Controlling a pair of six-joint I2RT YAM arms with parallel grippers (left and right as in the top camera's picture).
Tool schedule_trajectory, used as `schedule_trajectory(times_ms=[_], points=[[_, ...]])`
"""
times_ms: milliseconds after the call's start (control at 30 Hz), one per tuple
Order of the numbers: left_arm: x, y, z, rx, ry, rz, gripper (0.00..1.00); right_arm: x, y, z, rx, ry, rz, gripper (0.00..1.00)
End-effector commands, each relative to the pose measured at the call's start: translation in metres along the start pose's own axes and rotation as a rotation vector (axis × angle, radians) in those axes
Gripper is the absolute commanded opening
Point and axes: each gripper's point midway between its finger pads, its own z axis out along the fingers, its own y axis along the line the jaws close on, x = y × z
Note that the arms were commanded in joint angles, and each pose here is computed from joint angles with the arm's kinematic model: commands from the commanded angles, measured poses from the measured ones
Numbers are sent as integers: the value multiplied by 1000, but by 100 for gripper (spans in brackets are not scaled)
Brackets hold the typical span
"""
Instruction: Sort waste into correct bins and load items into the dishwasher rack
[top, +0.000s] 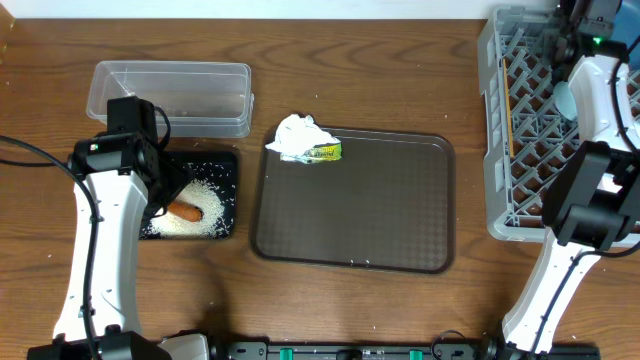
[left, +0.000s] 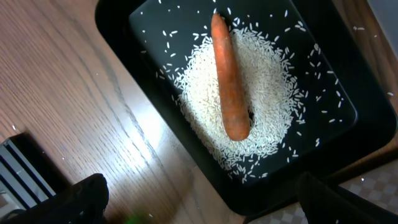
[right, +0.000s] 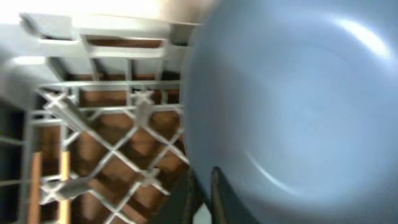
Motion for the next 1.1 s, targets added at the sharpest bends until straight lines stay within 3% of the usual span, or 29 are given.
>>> schedule_trajectory(times_ms=[0, 400, 633, 700, 733, 767, 833, 900, 1067], points=[[-5, 2, -2, -9, -19, -10, 99, 0, 7, -2, -73, 3, 74, 1], [-5, 2, -2, -9, -19, -10, 99, -56, 6, -96, -513, -174, 236, 1], [-5, 2, -2, -9, -19, -10, 99, -58, -24, -133, -781, -218, 370, 1], [-5, 2, -2, -9, -19, -10, 99, -47, -34, -130, -764, -183, 392, 1], [-5, 2, -2, -9, -19, -10, 99, -36, -39, -122, -709, -148, 378, 11], [-5, 2, -2, -9, -19, -10, 99, -23, -43, -114, -638, -112, 318, 30], [-5, 2, -2, -9, -19, -10, 99, -9, -44, -105, -549, -66, 226, 47], [-5, 2, -2, -9, -19, -10, 99, -7, -33, -105, -543, -63, 141, 54], [-5, 2, -2, -9, -19, -10, 99, -6, -8, -102, -526, -44, 29, 60]])
